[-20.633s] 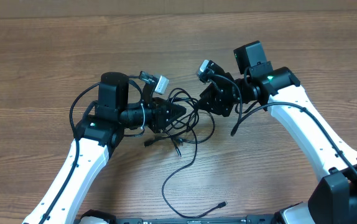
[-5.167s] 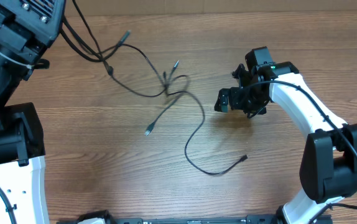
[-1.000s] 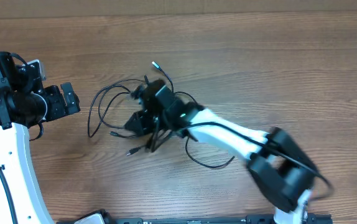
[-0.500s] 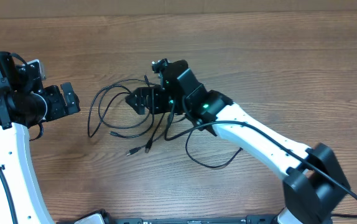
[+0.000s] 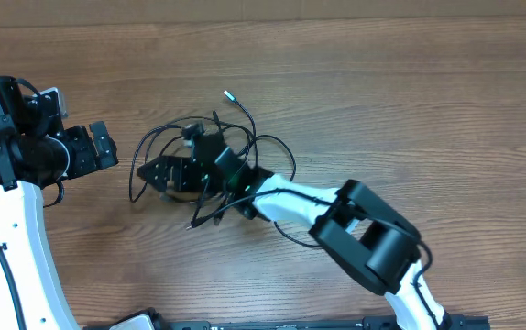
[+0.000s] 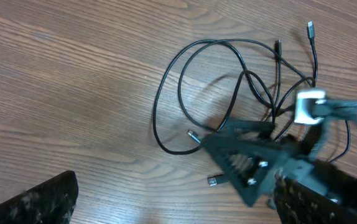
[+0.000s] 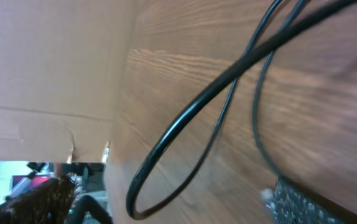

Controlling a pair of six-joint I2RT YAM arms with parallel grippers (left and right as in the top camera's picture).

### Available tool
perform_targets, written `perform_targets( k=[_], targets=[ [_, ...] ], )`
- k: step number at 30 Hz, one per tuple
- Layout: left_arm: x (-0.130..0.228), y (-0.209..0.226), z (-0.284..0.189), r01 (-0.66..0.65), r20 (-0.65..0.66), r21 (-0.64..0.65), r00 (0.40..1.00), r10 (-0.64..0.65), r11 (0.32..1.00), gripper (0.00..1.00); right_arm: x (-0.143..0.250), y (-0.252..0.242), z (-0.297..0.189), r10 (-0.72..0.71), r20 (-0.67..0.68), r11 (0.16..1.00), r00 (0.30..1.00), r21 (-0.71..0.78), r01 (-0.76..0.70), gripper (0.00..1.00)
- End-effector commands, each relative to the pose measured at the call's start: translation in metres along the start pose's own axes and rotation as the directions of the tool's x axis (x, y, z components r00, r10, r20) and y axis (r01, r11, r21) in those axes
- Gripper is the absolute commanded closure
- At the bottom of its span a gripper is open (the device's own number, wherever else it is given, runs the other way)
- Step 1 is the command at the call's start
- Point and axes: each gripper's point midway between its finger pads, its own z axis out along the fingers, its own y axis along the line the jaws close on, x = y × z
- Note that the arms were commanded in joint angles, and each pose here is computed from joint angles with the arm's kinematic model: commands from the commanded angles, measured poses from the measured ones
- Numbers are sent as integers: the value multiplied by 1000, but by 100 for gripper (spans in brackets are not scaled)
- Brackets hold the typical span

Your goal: Untangle cables

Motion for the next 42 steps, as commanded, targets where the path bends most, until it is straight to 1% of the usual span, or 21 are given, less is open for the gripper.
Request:
perform_targets(
  k=[1, 2, 3, 5, 6, 8, 9, 10, 12, 14, 16, 21, 24, 26, 27, 29, 30, 32, 36, 38, 42],
  targets=[
    [-2, -1, -1, -17, 7, 10, 1000, 17, 1000, 0, 8, -3, 15, 128, 45, 992, 991, -12, -128, 0],
    [-2, -1, -2, -17, 7, 10, 1000, 17, 1000, 0, 8, -3, 18, 157, 66, 987, 985, -18, -157, 0],
    [-2, -1, -1, -17, 7, 10, 1000, 17, 1000, 0, 7, -3, 20, 171, 79, 985, 982, -23, -169, 3],
    [-2, -1, -1, -17, 7, 10, 1000, 17, 1000, 0, 3, 0, 21, 193, 118, 981, 974, -36, -190, 16],
    [-2, -1, -1, -17, 7, 10, 1000, 17, 1000, 0, 0, 3, 21, 194, 136, 981, 972, -49, -189, 20],
    [-2, -1, -1, -17, 7, 10, 1000, 17, 1000, 1, -6, 15, 20, 183, 167, 981, 969, -93, -169, 22],
    [-2, -1, -1, -17, 7, 10, 1000, 17, 1000, 0, -10, 20, 19, 179, 188, 981, 966, -113, -160, 28],
    [-2, -1, -1, -17, 7, 10, 1000, 17, 1000, 0, -16, 24, 17, 178, 216, 980, 960, -131, -152, 40],
    [-2, -1, -2, -17, 7, 10, 1000, 17, 1000, 0, -20, 27, 16, 177, 231, 979, 957, -142, -147, 54],
    [-2, -1, -1, -17, 7, 10, 1000, 17, 1000, 0, -22, 29, 15, 176, 236, 978, 956, -153, -143, 71],
    [-2, -1, -2, -17, 7, 10, 1000, 17, 1000, 0, -27, 31, 13, 177, 246, 977, 953, -165, -138, 96],
    [-2, -1, -1, -17, 7, 10, 1000, 17, 1000, 0, -43, 38, 6, 171, 274, 970, 947, -213, -114, 96],
    [-2, -1, -2, -17, 7, 10, 1000, 17, 1000, 0, -61, 45, -6, 121, 277, 962, 953, -269, -44, 96],
    [-2, -1, -2, -17, 7, 10, 1000, 17, 1000, 0, -85, 45, -23, 67, 283, 954, 957, -299, 21, 96],
    [-2, -1, -2, -17, 7, 10, 1000, 17, 1000, 0, -101, 38, -34, 64, 276, 954, 959, -298, 22, 96],
    [-2, -1, -2, -17, 7, 10, 1000, 17, 1000, 0, -119, 31, -50, 63, 265, 955, 962, -297, 19, 96],
    [-2, -1, -2, -17, 7, 10, 1000, 17, 1000, 0, -136, 25, -68, 53, 256, 957, 965, -289, 24, 96],
    [-2, -1, -1, -17, 7, 10, 1000, 17, 1000, 0, -152, 21, -87, 26, 257, 964, 966, -261, 44, 96],
    [-2, -1, -1, -17, 7, 10, 1000, 17, 1000, 0, -181, 16, -134, -42, 282, 984, 959, -152, 88, 96],
    [-2, -1, -1, -17, 7, 10, 1000, 17, 1000, 0, -197, 23, -176, -114, 308, 987, 945, -70, 142, 96],
    [-2, -1, -1, -17, 7, 10, 1000, 17, 1000, 0, -215, 52, -254, -195, 379, 978, 905, 12, 206, 96]
  ],
)
